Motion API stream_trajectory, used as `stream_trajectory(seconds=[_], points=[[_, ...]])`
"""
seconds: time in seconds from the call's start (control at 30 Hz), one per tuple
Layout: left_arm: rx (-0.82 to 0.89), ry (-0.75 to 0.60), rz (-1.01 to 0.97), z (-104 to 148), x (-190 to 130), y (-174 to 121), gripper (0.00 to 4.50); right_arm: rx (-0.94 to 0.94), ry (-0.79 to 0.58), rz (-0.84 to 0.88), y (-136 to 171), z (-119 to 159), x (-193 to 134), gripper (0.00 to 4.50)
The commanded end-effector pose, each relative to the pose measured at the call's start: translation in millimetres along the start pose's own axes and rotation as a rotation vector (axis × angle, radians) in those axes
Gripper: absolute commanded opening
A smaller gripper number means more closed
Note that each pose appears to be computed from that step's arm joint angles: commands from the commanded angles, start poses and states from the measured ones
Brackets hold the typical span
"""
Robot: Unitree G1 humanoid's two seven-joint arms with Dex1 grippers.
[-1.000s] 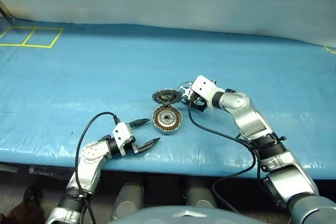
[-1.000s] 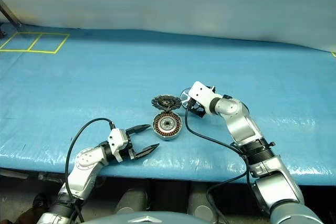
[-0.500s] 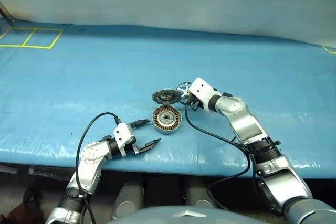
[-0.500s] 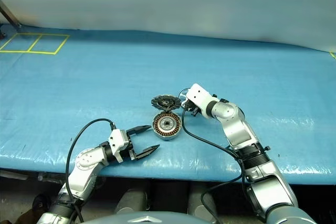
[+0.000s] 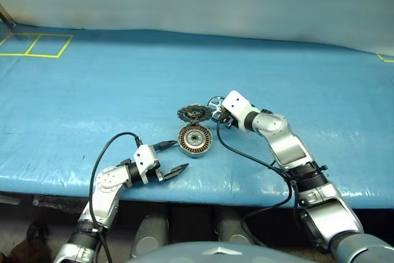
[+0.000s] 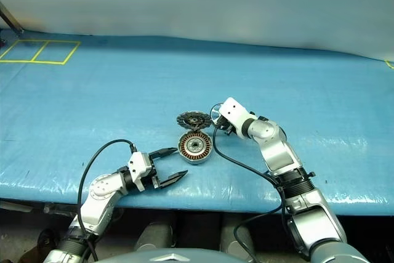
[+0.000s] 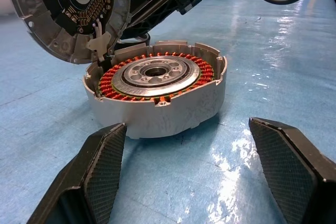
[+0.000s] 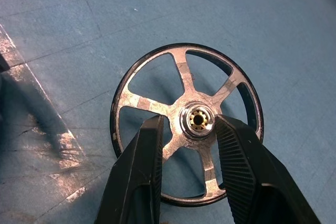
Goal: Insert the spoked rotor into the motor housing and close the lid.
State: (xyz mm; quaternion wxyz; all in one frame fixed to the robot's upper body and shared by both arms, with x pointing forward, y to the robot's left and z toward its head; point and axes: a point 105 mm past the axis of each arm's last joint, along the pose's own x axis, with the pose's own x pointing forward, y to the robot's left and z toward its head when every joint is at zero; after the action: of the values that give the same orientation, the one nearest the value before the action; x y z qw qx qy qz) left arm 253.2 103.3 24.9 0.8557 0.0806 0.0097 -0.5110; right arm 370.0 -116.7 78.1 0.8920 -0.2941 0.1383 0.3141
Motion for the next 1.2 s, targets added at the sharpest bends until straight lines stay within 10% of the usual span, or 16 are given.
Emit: stream_trajectory(seconds=[0.03, 0.23, 0.47, 1.2], points=[[0.014, -0.018, -0.008, 5.4, 1.6, -0.5, 4.09, 0.038, -0.003, 0.020, 3.0, -1.1, 0.3, 1.58], [0.014, -0.016, -0.006, 4.9, 2.0, -0.4, 4.09, 0.050, -0.022, -0.006, -1.1, 4.0, 0.5, 2.17], [0.014, -0.017, -0.001, 4.2, 1.9, -0.3, 4.09, 0.034, -0.030, -0.015, -3.7, 8.7, 3.1, 4.39], [0.011, -0.009, 0.005, 2.5, 0.7, -0.9, 4.09, -0.035, -0.019, -0.041, -0.5, 8.1, 5.5, 4.45]])
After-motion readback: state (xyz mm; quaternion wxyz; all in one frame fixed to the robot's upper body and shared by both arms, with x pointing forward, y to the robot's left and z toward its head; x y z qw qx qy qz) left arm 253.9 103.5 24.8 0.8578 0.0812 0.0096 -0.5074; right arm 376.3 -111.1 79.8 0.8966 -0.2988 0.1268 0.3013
